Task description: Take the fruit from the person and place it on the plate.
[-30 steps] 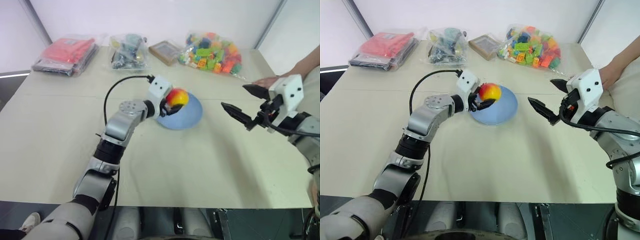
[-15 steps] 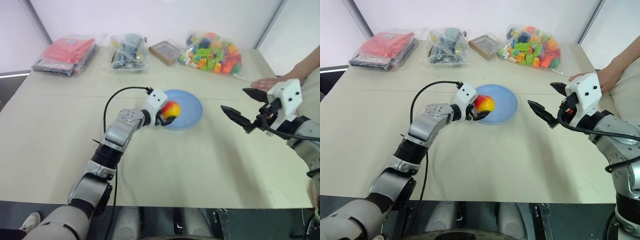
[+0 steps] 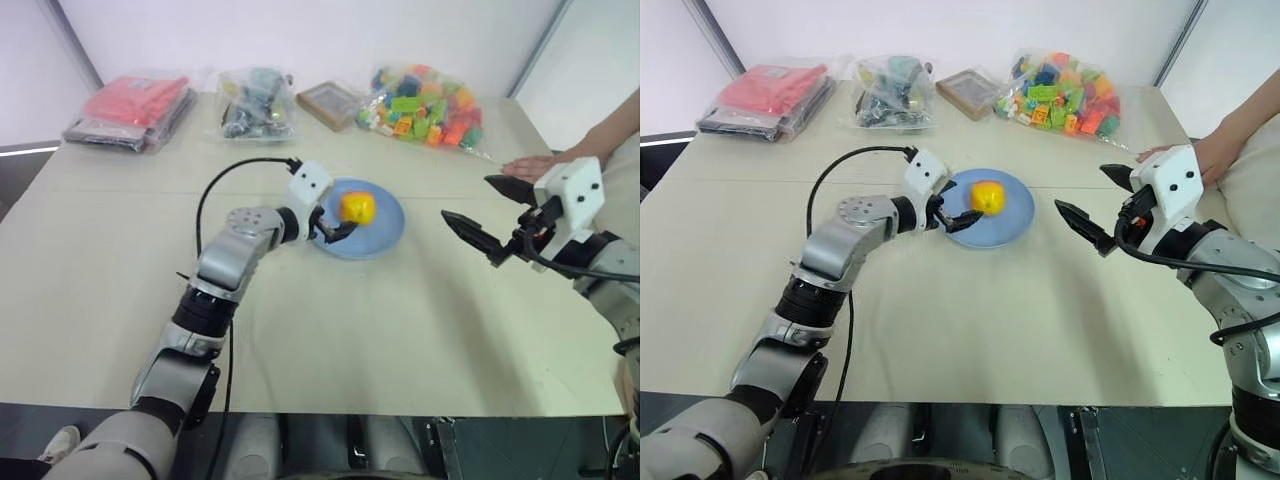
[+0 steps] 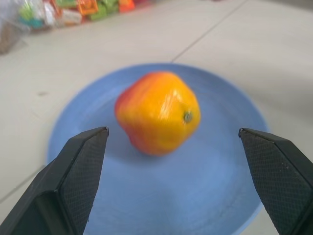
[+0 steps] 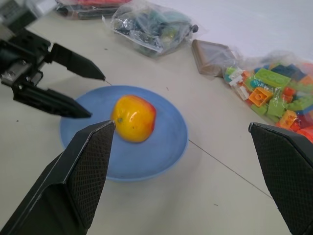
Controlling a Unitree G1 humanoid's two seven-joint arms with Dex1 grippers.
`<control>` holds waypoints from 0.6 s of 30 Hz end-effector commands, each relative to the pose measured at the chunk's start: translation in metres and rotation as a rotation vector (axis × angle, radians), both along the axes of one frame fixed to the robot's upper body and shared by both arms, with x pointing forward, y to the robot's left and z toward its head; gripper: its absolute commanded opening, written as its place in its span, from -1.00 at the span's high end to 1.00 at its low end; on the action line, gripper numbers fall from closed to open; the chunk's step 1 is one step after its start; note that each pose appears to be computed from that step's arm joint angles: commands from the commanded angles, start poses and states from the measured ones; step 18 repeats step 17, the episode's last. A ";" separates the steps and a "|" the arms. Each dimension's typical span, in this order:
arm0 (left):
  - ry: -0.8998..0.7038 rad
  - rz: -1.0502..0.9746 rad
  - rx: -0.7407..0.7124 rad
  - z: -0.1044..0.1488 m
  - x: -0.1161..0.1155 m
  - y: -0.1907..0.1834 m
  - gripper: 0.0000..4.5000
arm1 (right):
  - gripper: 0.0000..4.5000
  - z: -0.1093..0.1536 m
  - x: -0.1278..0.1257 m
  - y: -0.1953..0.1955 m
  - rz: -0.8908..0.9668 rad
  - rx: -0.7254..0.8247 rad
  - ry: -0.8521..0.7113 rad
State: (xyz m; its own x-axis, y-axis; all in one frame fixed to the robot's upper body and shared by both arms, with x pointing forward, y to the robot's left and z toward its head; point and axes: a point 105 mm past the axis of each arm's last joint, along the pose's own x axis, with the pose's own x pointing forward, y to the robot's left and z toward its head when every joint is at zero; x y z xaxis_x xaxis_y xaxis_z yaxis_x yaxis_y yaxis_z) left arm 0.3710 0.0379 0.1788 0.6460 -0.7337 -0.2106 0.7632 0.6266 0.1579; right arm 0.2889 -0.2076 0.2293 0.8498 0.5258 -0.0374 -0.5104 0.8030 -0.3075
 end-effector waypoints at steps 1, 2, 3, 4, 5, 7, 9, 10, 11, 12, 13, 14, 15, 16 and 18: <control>-0.058 0.018 -0.058 0.031 -0.011 0.021 -0.98 | -1.00 0.012 -0.008 0.000 0.015 -0.019 -0.034; -0.062 0.028 -0.058 0.033 -0.013 0.027 -0.98 | -1.00 0.011 -0.008 0.000 0.017 -0.022 -0.029; -0.068 0.045 -0.053 0.035 -0.015 0.032 -0.98 | -1.00 0.009 -0.009 0.000 0.020 -0.024 -0.019; -0.068 0.065 -0.056 0.036 -0.017 0.039 -0.98 | -1.00 0.007 -0.010 0.000 0.027 -0.028 -0.008; -0.077 0.081 -0.074 0.040 -0.020 0.046 -0.98 | -1.00 0.004 -0.011 0.001 0.040 -0.032 0.006; -0.096 0.091 -0.076 0.046 -0.030 0.060 -0.98 | -1.00 -0.002 -0.012 0.004 0.066 -0.042 0.038; -0.100 0.112 -0.077 0.050 -0.037 0.069 -0.98 | -1.00 -0.006 -0.012 0.005 0.080 -0.054 0.056; -0.101 0.127 -0.080 0.052 -0.039 0.075 -0.98 | -1.00 -0.007 -0.012 0.005 0.089 -0.054 0.064; -0.106 0.140 -0.075 0.055 -0.044 0.082 -0.98 | -1.00 -0.010 -0.011 0.006 0.095 -0.065 0.072; -0.109 0.151 -0.072 0.057 -0.048 0.089 -0.98 | -1.00 -0.012 -0.010 0.006 0.100 -0.076 0.080; -0.109 0.156 -0.069 0.059 -0.051 0.093 -0.98 | -1.00 -0.013 -0.009 0.006 0.105 -0.080 0.085; -0.108 0.158 -0.067 0.061 -0.054 0.096 -0.98 | -1.00 -0.014 -0.008 0.005 0.109 -0.079 0.089; -0.107 0.158 -0.066 0.061 -0.056 0.097 -0.98 | -1.00 -0.014 -0.007 0.005 0.114 -0.079 0.091; -0.108 0.165 -0.063 0.061 -0.057 0.100 -0.98 | -1.00 -0.015 -0.006 0.005 0.119 -0.084 0.093; -0.107 0.172 -0.065 0.062 -0.059 0.102 -0.98 | -1.00 -0.016 -0.005 0.005 0.123 -0.088 0.095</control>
